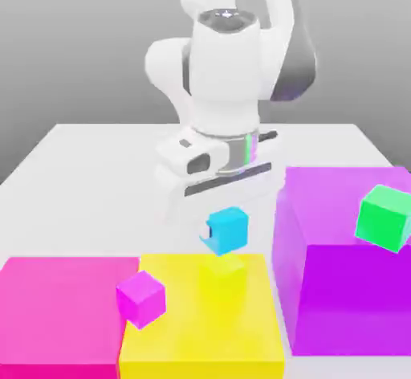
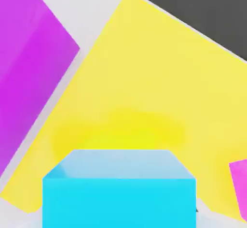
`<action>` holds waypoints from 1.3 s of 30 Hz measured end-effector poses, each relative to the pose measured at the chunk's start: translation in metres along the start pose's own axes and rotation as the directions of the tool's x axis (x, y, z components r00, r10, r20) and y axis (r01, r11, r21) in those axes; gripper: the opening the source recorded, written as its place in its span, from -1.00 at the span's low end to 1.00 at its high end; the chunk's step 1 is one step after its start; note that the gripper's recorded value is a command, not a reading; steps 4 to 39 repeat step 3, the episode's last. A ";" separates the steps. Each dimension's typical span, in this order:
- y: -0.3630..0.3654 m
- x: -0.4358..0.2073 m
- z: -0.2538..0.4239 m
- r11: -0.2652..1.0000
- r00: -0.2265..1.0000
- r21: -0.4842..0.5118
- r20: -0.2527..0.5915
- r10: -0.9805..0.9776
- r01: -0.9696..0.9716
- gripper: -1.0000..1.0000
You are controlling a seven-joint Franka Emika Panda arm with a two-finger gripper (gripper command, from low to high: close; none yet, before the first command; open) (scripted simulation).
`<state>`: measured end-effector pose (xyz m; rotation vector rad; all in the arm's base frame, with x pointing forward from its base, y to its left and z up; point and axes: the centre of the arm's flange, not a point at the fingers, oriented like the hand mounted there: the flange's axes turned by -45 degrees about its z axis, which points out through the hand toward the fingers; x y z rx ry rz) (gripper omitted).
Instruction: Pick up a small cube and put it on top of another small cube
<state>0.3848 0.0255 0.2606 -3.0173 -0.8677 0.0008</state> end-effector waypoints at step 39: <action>0.000 0.000 0.000 1.000 1.000 0.000 0.000 0.000 0.000 1.00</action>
